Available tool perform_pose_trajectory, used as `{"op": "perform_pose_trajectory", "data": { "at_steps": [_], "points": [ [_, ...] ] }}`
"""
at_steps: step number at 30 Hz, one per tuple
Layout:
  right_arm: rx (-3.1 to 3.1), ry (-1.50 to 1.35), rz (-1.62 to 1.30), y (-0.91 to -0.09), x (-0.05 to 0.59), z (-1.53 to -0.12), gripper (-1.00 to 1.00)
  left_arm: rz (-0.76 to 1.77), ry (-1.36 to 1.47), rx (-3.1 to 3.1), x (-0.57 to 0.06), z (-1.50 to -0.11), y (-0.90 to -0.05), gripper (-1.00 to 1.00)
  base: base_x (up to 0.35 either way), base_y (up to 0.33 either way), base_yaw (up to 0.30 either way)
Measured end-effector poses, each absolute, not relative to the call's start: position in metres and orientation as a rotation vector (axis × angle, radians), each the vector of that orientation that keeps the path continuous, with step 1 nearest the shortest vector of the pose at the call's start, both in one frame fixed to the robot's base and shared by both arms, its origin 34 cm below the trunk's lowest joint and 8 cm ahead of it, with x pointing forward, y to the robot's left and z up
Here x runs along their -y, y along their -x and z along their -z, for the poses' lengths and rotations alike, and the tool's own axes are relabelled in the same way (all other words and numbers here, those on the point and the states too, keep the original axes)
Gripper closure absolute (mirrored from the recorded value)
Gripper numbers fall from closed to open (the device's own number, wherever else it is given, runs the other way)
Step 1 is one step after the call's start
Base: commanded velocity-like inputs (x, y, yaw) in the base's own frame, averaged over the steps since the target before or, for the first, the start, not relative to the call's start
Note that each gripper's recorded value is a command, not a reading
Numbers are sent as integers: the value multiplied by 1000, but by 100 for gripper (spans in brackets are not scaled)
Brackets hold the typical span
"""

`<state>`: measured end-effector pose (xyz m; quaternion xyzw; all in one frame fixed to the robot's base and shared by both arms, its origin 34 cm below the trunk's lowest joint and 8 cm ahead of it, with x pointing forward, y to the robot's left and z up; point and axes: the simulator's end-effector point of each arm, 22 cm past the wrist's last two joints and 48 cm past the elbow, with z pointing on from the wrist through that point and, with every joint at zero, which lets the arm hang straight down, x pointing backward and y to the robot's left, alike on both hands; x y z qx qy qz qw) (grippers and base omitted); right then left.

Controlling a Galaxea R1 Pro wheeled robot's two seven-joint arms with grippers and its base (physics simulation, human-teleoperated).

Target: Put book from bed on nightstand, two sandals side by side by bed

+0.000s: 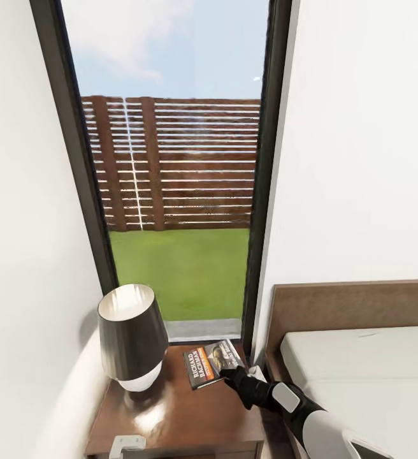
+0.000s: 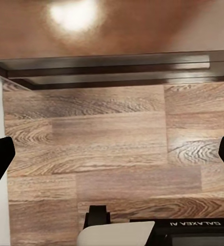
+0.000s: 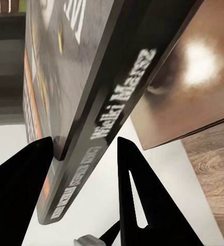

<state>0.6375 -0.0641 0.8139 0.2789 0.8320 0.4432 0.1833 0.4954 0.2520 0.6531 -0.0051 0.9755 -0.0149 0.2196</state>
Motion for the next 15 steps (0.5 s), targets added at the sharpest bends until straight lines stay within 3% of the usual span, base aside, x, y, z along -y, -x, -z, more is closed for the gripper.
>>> {"op": "perform_pose_trajectory", "data": {
  "at_steps": [15],
  "points": [
    [-2376, -797, -1212, -638, 67, -791, 100, 40, 14, -2697, -252, -636, -499, -100, 0, 0, 0]
  ]
}}
